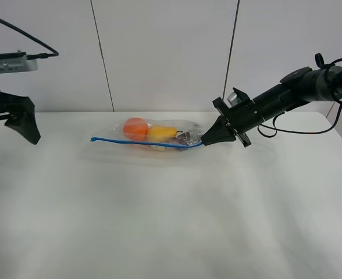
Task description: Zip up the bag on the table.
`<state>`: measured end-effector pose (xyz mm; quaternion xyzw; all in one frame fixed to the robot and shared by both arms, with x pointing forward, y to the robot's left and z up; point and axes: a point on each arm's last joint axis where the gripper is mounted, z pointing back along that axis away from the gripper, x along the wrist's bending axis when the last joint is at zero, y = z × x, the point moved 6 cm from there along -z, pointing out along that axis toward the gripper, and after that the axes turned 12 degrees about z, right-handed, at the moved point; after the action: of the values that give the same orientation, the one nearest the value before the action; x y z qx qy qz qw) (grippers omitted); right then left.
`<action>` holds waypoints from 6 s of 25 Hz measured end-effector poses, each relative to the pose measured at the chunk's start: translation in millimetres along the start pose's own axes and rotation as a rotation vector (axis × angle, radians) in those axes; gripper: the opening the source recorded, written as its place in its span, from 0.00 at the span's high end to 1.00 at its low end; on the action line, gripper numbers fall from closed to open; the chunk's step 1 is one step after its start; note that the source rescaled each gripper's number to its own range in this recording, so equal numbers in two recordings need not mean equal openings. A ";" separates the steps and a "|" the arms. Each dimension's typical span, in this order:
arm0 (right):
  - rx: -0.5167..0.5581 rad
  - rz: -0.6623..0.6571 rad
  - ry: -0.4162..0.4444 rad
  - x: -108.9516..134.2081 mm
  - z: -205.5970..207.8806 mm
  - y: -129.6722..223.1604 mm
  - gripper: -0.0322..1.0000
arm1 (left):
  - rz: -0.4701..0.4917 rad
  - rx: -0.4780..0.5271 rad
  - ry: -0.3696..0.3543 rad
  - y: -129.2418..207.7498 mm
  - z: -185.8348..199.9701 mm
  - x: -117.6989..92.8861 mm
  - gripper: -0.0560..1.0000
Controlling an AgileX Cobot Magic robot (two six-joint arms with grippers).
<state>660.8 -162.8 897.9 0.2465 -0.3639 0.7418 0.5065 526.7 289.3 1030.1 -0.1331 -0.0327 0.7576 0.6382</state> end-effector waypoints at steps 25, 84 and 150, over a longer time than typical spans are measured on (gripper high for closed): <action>0.000 -0.001 0.000 0.0 0.0 0.0 0.97 | -0.057 -0.414 0.016 199.0 31.0 36.1 0.00; 0.109 0.122 0.874 7.9 145.5 -6.7 0.07 | -0.172 -0.793 0.139 244.9 64.9 35.7 0.00; -0.757 0.404 1.034 158.5 180.8 336.1 0.08 | -0.172 -0.794 0.138 244.9 64.9 35.8 0.00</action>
<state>289.5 -289.6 1027.8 -0.4078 -0.3485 0.6660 0.5184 270.9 287.1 1033.2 -0.4162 -0.2905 0.6193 0.5991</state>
